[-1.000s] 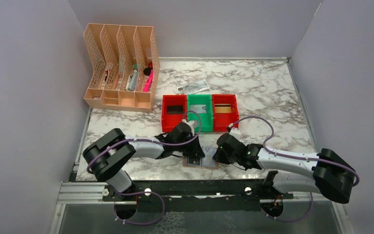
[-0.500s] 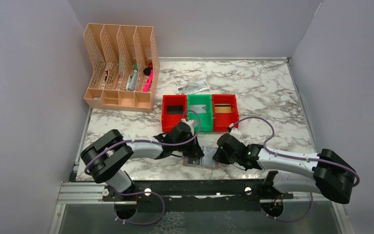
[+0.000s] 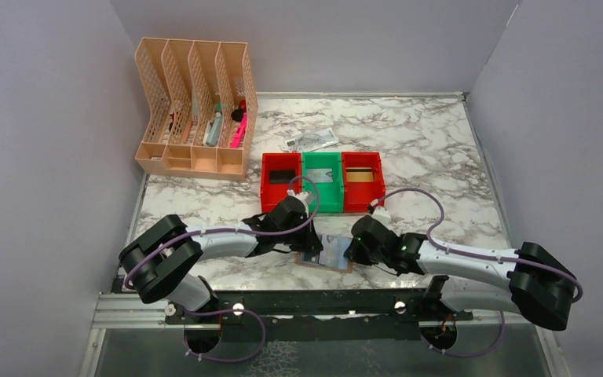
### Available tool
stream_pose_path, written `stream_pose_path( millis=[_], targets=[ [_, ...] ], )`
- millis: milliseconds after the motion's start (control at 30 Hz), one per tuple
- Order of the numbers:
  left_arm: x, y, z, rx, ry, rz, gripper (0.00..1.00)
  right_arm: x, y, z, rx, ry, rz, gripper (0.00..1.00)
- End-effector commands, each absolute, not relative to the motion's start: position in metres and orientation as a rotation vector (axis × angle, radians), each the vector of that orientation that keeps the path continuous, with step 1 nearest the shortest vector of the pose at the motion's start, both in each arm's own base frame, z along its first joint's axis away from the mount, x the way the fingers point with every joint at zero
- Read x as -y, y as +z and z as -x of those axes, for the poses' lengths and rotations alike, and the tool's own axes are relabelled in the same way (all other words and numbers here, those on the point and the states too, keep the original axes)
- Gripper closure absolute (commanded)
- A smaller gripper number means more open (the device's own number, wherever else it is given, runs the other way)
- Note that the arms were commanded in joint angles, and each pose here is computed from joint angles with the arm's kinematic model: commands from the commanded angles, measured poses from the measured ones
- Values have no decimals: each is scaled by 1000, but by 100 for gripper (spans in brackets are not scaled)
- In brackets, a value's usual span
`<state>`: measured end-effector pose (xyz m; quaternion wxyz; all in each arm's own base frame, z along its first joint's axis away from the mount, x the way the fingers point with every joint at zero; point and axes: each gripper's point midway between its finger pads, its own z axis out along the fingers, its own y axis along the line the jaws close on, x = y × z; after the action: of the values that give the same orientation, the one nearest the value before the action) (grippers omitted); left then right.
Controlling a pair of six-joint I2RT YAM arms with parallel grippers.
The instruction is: Take the credit cards out of the card holder
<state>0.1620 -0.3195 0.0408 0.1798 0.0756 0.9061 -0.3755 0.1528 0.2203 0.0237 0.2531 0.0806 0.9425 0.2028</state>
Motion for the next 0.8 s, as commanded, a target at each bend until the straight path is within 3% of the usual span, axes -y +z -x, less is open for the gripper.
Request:
stream_pose_path(
  millis=[0, 300, 600, 767],
  targets=[
    [318, 50, -168, -2521, -1027, -233, 100, -221, 41, -154, -2535, 576, -162, 75],
    [323, 55, -169, -2504, -1056, -247, 100, -262, 88, -163, -2403, 841, -28, 71],
    [330, 55, -161, -2509, -1132, -273, 90, -245, 25, -154, -2576, 656, -167, 71],
    [335, 58, -157, -2503, -1196, -263, 77, -236, 3, -140, -2625, 672, -228, 72]
  ],
)
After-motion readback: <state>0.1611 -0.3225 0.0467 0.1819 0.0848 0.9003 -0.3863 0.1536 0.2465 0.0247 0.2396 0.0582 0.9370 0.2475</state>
